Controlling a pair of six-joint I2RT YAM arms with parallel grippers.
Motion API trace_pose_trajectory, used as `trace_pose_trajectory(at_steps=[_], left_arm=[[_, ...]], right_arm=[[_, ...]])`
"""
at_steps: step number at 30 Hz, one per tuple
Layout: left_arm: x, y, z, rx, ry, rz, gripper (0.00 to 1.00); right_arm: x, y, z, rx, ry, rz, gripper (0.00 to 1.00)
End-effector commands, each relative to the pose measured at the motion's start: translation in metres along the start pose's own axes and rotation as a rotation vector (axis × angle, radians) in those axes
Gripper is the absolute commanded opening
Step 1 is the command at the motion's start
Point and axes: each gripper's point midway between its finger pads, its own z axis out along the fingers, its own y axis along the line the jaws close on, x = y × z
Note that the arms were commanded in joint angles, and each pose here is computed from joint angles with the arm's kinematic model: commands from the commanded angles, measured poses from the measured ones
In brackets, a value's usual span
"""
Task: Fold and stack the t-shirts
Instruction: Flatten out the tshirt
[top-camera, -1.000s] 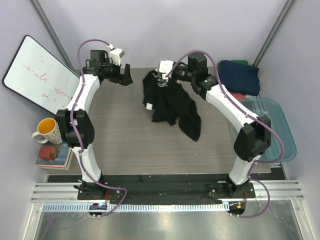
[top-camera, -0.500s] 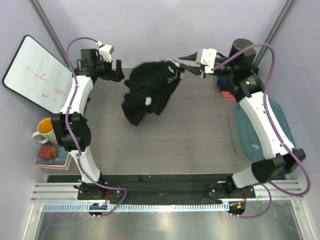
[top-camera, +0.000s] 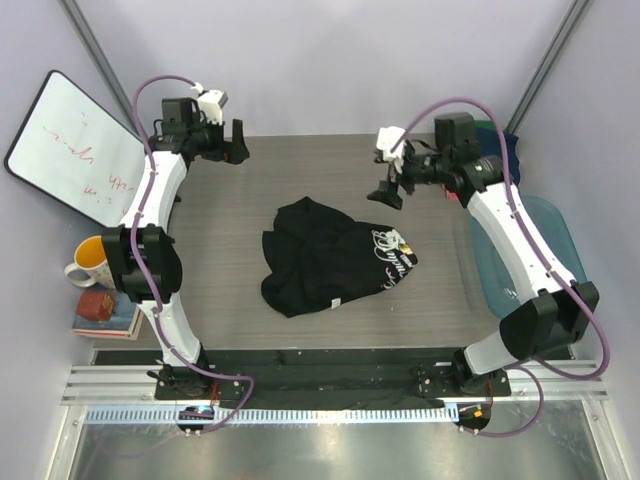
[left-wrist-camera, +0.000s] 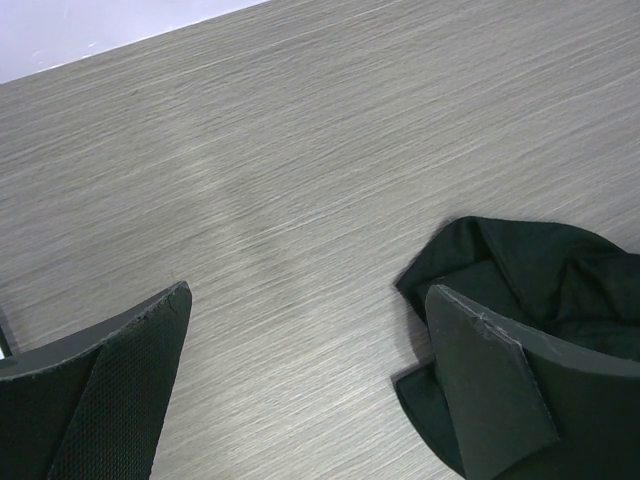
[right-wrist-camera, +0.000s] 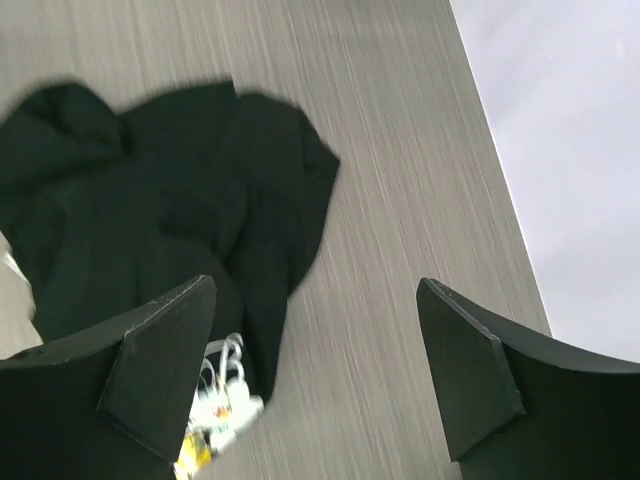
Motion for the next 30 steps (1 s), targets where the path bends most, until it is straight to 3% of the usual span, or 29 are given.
trace_pose_trajectory(at_steps=[1,6,15,21,30], left_arm=[[-0.009,0.004,-0.003,-0.04,-0.024,-0.022,1.0],[-0.006,0.014,-0.007,-0.107,-0.011,-0.027,1.0],[0.001,0.01,-0.012,-0.096,0.002,-0.028,1.0],[-0.001,0.009,-0.017,-0.096,-0.013,-0.01,1.0],[-0.003,0.01,-0.012,-0.095,-0.019,-0.038,1.0]], right_arm=[[-0.045,0.01,0.027,-0.098,-0.067,0.138,0.86],[-0.021,0.078,0.094,-0.374,0.058,0.253,0.81],[0.012,0.104,0.174,-0.493,0.125,0.392,0.73],[0.027,0.119,0.194,-0.548,0.15,0.418,0.69],[0.059,0.149,0.184,-0.657,0.264,0.408,0.7]])
